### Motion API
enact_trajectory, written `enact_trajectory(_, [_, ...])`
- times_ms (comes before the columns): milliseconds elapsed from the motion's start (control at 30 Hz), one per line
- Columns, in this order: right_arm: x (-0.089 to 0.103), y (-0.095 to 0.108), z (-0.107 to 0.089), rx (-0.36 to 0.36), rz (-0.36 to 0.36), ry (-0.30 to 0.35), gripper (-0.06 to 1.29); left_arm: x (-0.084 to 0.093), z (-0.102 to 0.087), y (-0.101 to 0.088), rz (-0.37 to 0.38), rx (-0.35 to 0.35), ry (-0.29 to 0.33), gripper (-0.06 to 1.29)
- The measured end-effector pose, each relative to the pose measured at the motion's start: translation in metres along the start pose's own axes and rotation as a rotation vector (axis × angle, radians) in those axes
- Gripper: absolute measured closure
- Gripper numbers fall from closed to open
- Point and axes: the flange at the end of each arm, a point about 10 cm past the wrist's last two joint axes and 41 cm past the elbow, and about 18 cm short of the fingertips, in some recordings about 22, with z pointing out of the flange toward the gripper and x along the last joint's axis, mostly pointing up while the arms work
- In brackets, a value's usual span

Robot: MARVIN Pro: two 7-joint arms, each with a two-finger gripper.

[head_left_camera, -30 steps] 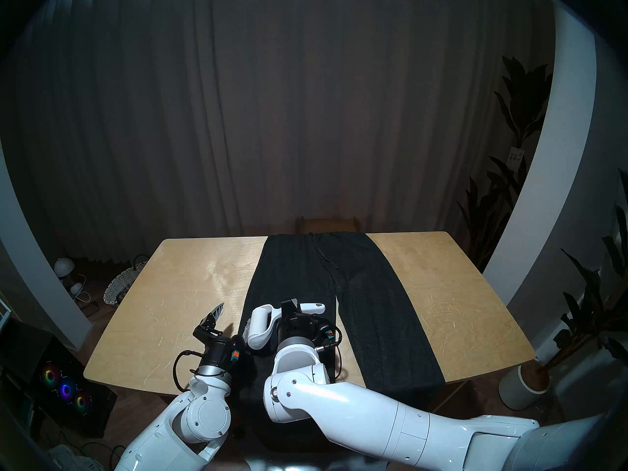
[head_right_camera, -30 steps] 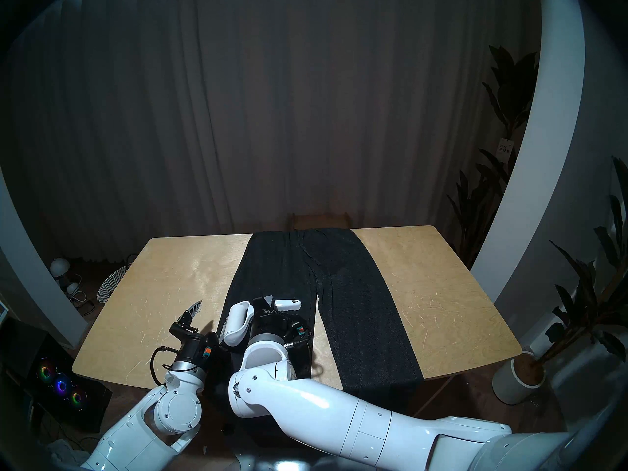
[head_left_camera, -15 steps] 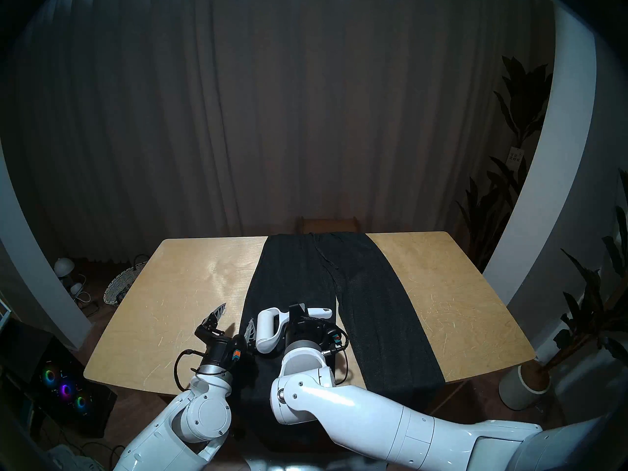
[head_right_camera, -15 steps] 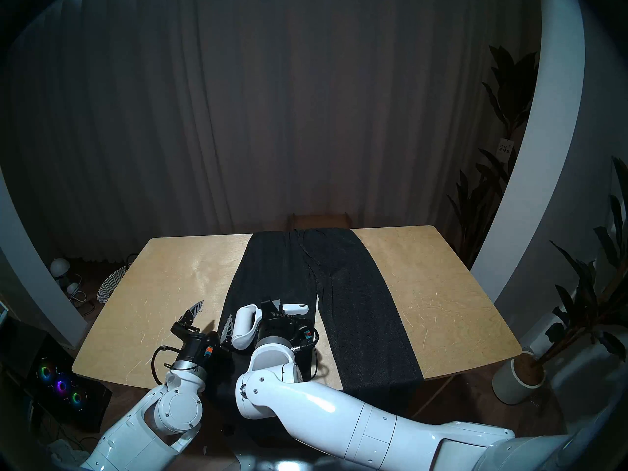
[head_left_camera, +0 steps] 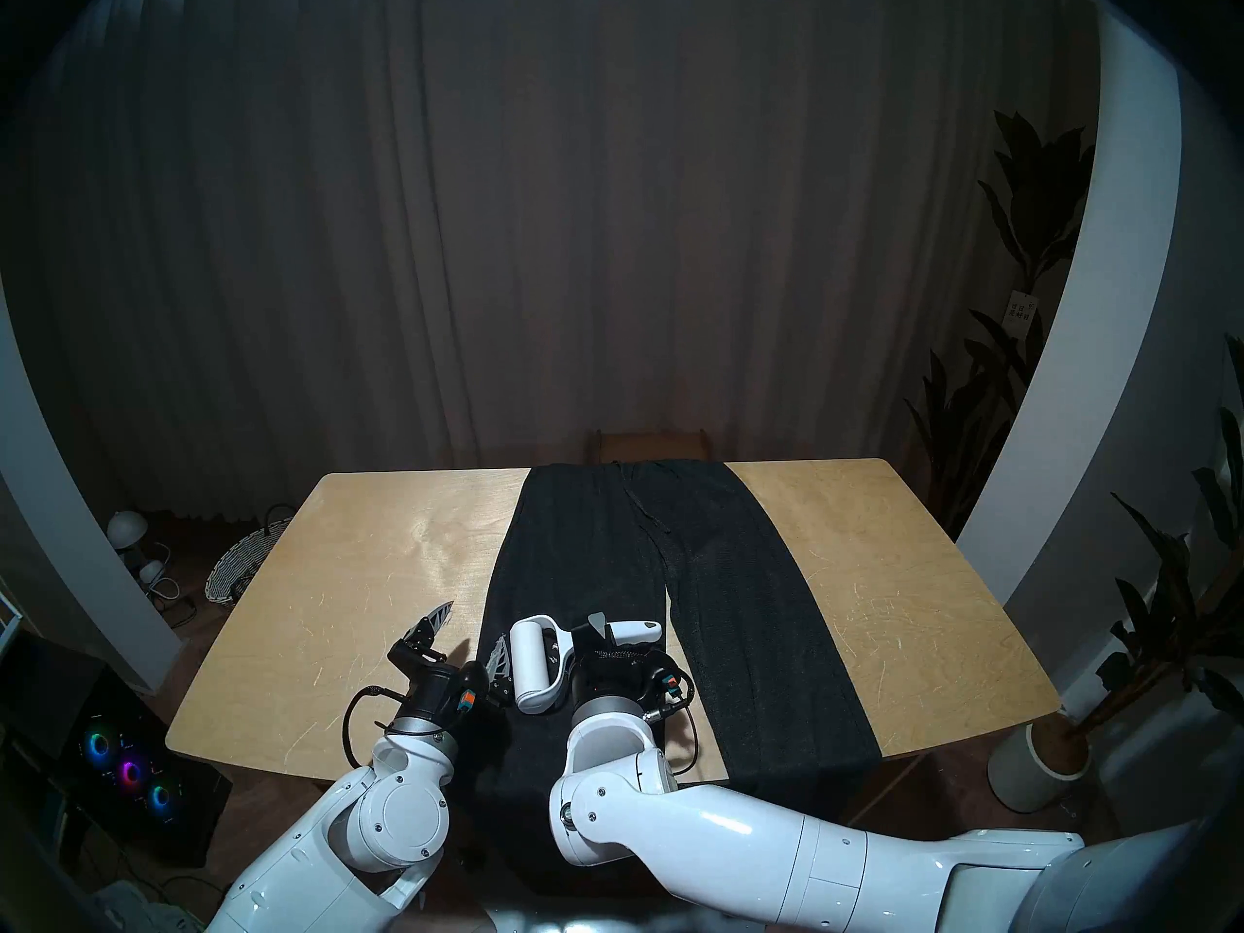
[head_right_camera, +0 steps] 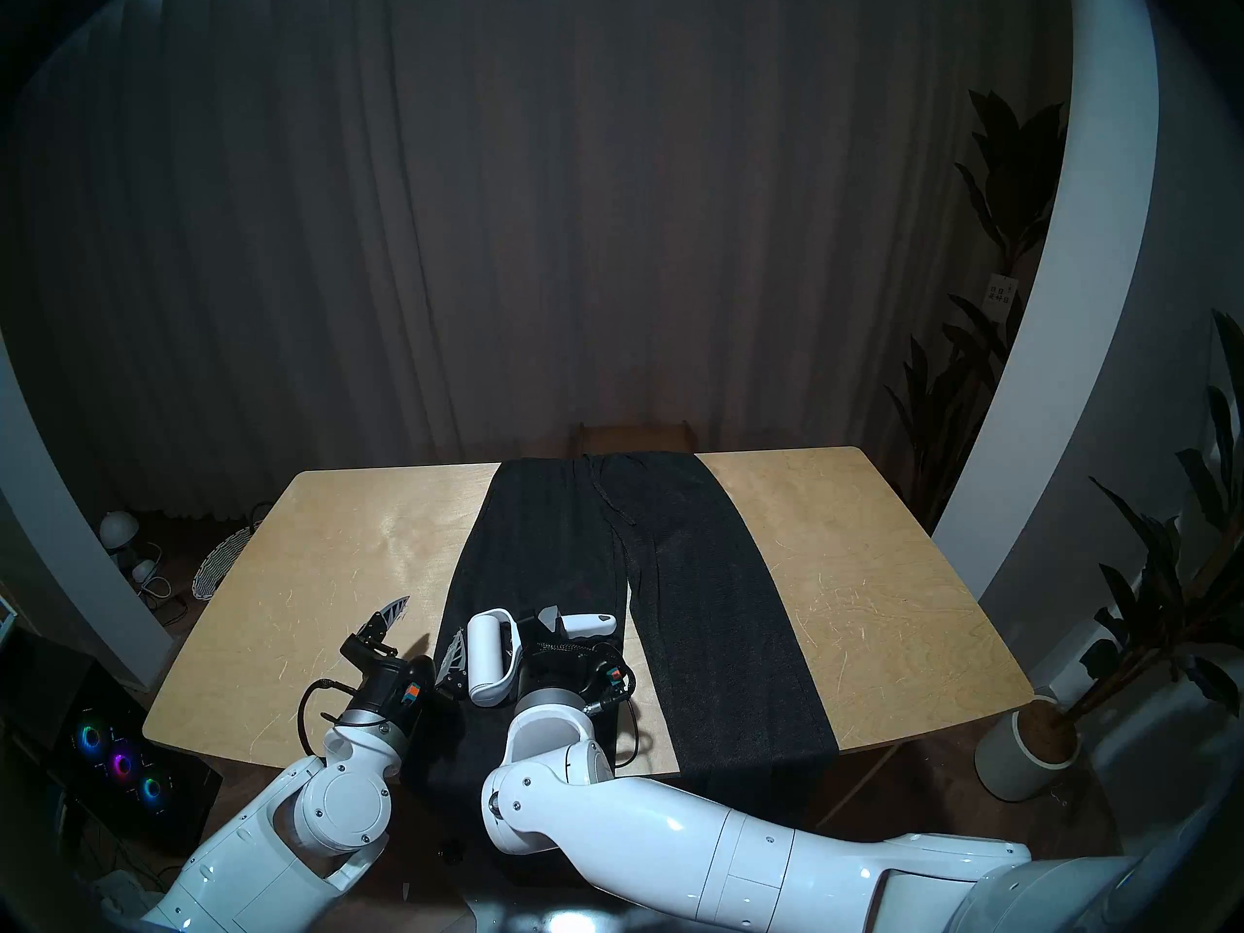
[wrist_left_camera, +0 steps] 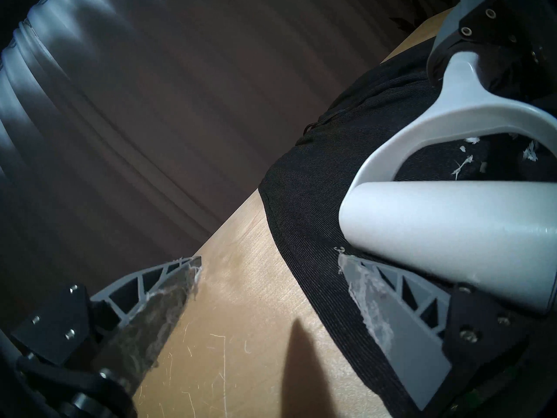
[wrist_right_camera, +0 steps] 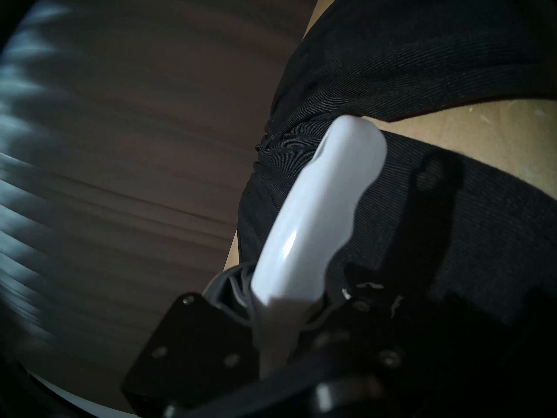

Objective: Remove lint and debris from pants with a lint roller

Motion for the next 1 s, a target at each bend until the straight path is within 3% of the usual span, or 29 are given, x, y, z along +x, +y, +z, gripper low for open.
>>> enact_trajectory(433, [0.018, 0.006, 0.0, 0.029, -0.022, 0.05, 1.14, -0.001, 0.006, -0.004, 0.014, -0.007, -0.008, 0.09])
enact_trajectory(1000, [0.047, 0.016, -0.006, 0.002, -0.026, 0.122, 1.14, -0.016, 0.007, -0.02, -0.007, 0.027, -0.054, 0.09])
